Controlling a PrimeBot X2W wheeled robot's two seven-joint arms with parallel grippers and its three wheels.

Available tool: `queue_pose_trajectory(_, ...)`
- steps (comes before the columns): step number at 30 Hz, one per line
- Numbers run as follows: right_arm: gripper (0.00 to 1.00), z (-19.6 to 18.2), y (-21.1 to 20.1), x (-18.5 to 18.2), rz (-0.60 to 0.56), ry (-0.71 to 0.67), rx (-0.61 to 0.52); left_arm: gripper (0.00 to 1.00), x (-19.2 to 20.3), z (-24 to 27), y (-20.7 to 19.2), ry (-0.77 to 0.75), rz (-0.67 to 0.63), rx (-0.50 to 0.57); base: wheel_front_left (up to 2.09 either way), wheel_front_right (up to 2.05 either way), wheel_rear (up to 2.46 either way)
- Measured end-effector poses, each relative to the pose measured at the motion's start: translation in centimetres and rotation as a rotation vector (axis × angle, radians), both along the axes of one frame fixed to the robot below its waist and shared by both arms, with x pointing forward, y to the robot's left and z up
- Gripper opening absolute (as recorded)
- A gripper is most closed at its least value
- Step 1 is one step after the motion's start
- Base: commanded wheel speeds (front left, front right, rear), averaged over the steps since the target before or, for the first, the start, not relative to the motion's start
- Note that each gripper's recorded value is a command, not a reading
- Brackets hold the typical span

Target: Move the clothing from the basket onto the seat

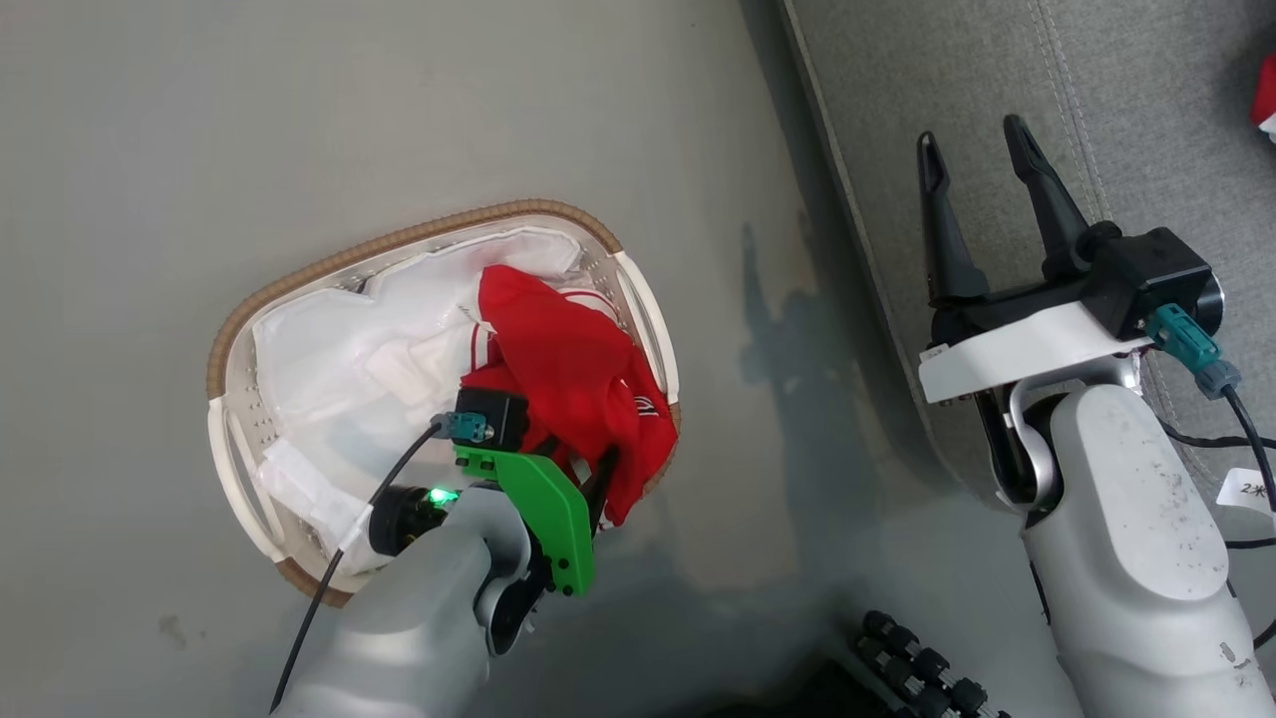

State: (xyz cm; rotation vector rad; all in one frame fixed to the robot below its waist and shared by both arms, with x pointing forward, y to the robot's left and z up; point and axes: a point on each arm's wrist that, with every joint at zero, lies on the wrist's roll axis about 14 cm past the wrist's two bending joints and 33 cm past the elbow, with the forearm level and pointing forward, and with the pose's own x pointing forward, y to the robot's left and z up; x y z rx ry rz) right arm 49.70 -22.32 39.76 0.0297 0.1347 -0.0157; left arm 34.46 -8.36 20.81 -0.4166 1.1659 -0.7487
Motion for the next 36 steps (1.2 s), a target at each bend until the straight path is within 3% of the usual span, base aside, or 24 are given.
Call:
queue_pose_trajectory(9,1.00,-0.9,0.1,0.4,0.006,0.013,-0.001,1.00,-0.2,-1.2,-0.2,0.065,0.029,0.010,0.00,0.00,0.00)
queue_pose_trajectory(15,1.00,-1.4,0.5,1.1,0.024,0.012,0.000,1.00,2.1,-1.8,-0.7,0.030,0.084,0.003,0.00,0.00,0.00)
queue_pose_trajectory(29,1.00,-3.1,1.0,2.8,0.051,0.014,-0.009,1.00,2.4,-5.5,-0.3,0.006,0.029,0.076,0.00,0.00,0.00)
queue_pose_trajectory(30,1.00,-3.3,1.0,2.7,0.052,0.018,-0.009,0.71,2.2,-5.9,-0.2,0.008,0.024,0.085,0.00,0.00,0.00)
queue_pose_trajectory(32,1.00,-3.5,1.1,2.8,0.053,0.021,-0.010,0.00,1.8,-6.3,0.1,-0.002,0.003,0.097,0.00,0.00,0.00)
queue_pose_trajectory(36,1.00,-3.3,1.2,3.0,0.055,0.013,-0.005,0.00,2.5,-6.5,1.0,-0.054,-0.010,0.130,0.00,0.00,0.00)
